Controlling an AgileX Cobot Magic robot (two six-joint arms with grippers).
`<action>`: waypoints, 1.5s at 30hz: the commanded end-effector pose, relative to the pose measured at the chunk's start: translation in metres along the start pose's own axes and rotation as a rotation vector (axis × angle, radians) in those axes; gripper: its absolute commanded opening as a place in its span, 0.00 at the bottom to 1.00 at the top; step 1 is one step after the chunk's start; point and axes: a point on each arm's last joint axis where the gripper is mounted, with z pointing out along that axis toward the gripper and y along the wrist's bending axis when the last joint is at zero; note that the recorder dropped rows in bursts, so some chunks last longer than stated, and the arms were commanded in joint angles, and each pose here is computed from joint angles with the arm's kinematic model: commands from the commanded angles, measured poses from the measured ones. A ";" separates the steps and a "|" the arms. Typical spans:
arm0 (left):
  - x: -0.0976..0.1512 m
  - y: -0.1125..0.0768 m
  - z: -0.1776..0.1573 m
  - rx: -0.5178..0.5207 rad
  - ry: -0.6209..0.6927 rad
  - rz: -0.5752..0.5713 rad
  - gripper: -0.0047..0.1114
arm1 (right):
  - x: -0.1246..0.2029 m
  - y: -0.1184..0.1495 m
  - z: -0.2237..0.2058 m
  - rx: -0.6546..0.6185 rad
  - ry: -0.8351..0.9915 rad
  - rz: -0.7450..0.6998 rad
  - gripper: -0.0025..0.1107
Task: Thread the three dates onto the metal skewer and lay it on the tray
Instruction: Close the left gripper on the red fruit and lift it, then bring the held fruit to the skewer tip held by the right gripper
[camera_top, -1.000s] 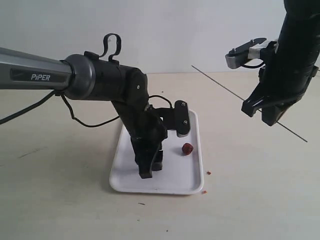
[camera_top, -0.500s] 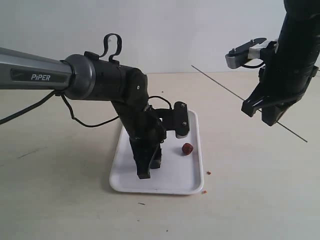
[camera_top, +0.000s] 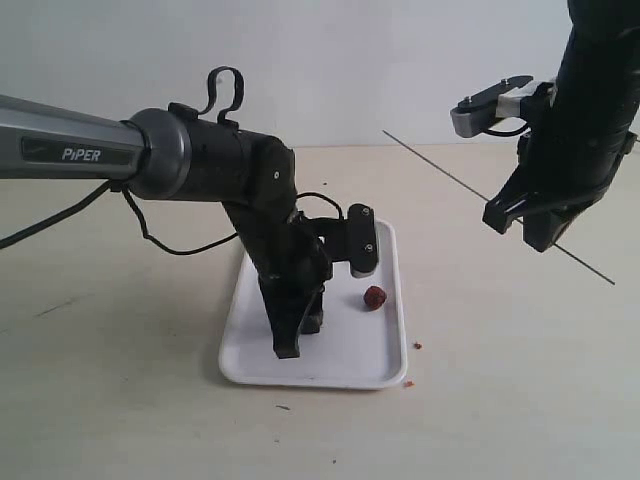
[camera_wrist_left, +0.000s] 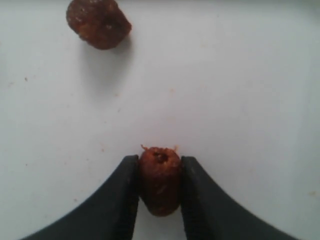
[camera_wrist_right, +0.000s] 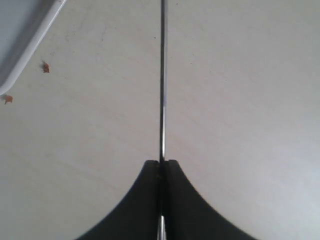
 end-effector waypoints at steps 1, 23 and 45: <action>0.002 0.004 -0.003 -0.045 0.046 0.081 0.29 | -0.002 -0.002 -0.001 0.002 -0.013 0.005 0.02; -0.001 0.032 -0.028 -0.367 0.088 0.345 0.29 | 0.001 0.012 0.003 -0.132 0.014 -0.034 0.02; 0.004 0.047 -0.058 -0.484 0.042 0.320 0.29 | 0.015 0.027 0.024 -0.272 0.038 -0.250 0.02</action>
